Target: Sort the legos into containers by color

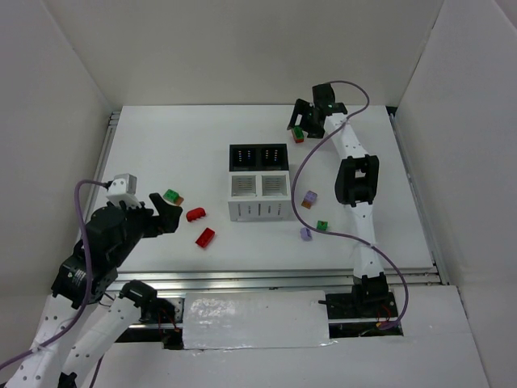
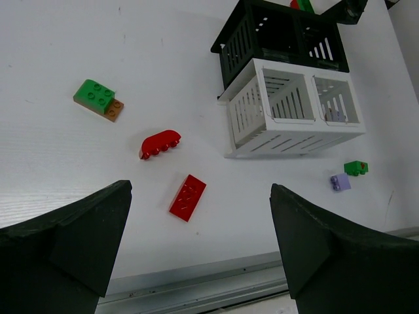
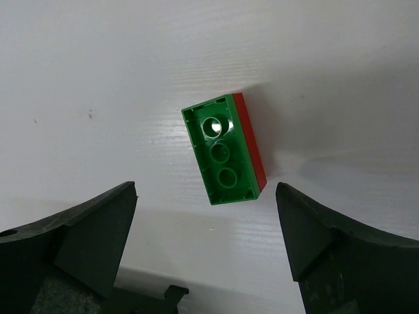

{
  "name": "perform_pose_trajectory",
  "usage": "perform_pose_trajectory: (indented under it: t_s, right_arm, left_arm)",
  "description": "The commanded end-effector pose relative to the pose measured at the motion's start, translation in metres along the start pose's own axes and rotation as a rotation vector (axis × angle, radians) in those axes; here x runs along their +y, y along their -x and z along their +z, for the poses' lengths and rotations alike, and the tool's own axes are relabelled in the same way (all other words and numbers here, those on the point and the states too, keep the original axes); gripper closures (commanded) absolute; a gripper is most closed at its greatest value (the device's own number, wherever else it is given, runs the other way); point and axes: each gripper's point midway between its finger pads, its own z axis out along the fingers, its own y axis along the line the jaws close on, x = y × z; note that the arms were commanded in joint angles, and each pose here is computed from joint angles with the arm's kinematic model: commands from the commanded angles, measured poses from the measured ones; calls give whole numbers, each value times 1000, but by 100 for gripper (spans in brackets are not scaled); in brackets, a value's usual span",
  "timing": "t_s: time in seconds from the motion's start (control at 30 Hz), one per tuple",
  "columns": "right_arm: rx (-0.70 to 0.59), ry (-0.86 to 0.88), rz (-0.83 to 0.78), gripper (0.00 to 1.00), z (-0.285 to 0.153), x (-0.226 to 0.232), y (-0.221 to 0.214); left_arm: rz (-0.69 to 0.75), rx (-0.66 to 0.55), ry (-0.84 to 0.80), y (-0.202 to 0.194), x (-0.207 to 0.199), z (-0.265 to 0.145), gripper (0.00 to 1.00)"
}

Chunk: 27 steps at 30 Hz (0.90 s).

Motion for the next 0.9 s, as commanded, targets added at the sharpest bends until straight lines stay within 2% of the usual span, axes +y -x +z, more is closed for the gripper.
perform_pose_trajectory:
  t_s: [0.0, 0.2, 0.33, 0.47, 0.53, 0.77, 0.8, 0.83, 0.87]
  right_arm:
    - [-62, 22, 21, 7, 1, 9, 16]
    - [-47, 6, 49, 10, 8, 8, 9]
    - [-17, -3, 96, 16, 19, 8, -4]
    - [-40, -33, 114, 19, 21, 8, -4]
    - [-37, -28, 120, 31, 23, 9, -5]
    - [-37, -33, 125, 42, 23, 8, -5]
    - [-36, -34, 127, 53, 23, 7, -5]
    - [-35, -35, 128, 58, 22, 7, -5]
    - [-35, -38, 133, 59, 22, 5, -5]
  left_arm:
    - [-24, -51, 8, 10, 0, -6, 1]
    - [-26, -41, -21, 11, -7, -9, 0]
    - [-47, -11, -66, 9, -18, -9, 1]
    - [-34, 18, -82, 3, -21, -3, 0]
    - [-22, 26, -65, 2, -18, 0, 0]
    - [-19, 32, -52, -3, -15, 7, 0]
    - [-21, 26, -46, -2, -14, 7, 0]
    - [-22, 29, -45, -3, -14, 7, 0]
    - [-23, 28, -43, -3, -14, 7, 0]
